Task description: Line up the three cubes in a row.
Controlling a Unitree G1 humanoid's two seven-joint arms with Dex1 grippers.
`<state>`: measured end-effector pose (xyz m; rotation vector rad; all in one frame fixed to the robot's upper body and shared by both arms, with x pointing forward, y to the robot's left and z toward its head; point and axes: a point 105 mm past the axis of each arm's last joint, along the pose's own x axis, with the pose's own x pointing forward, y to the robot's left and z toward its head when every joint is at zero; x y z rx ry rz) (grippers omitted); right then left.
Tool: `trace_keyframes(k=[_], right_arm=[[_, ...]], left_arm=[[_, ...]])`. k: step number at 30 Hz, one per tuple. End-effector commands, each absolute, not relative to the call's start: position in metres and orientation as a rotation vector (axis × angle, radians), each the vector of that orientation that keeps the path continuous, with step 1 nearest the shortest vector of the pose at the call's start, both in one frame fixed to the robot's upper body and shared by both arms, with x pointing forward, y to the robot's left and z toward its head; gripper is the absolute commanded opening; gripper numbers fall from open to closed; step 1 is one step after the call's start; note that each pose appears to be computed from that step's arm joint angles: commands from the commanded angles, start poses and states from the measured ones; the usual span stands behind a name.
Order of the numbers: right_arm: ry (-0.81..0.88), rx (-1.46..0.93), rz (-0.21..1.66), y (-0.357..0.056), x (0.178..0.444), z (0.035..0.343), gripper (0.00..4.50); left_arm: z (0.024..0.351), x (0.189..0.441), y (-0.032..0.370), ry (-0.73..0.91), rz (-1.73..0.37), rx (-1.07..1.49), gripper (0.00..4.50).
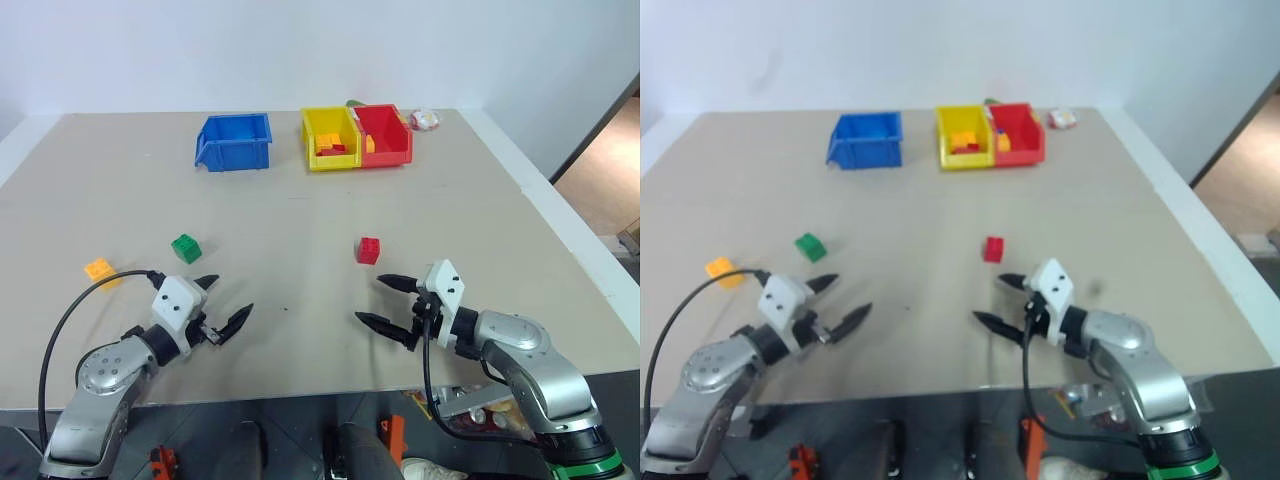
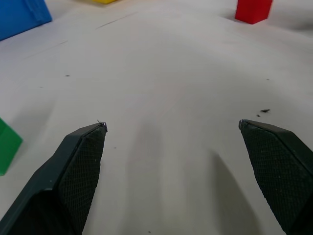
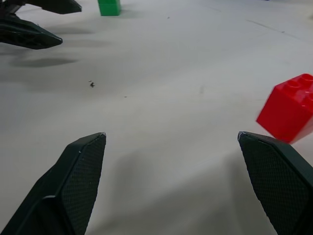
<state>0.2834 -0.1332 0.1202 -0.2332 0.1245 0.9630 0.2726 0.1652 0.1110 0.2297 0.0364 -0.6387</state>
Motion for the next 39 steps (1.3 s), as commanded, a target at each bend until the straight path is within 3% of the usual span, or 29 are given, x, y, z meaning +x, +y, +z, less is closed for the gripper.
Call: trace_keyframes(k=[1, 8, 16, 21, 32, 39], right_arm=[[0.017, -0.261, 0.979, -0.126, 0.281, 0.143, 4.50], [-0.131, -0.234, 0.829, -0.129, 0.318, 0.187, 4.50], [-0.077, -0.371, 0.996, -0.132, 0.357, 0.181, 4.50], [-0.036, -0.438, 1.020, -0.143, 0.396, 0.188, 4.50], [0.082, -0.449, 1.196, -0.134, 0.395, 0.169, 4.50], [0.116, -0.458, 1.170, -0.135, 0.401, 0.155, 4.50]], left_arm=[[0.122, 0.265, 0.155, -0.013, -0.713, 0.226, 4.48], [0.128, 0.250, 0.131, -0.009, -0.914, 0.209, 4.48], [0.135, 0.254, 0.120, -0.014, -1.025, 0.223, 4.48], [0.137, 0.251, 0.117, -0.009, -1.058, 0.194, 4.48], [0.140, 0.246, 0.116, -0.003, -1.050, 0.187, 4.48], [0.142, 0.246, 0.116, -0.010, -1.027, 0.201, 4.48]])
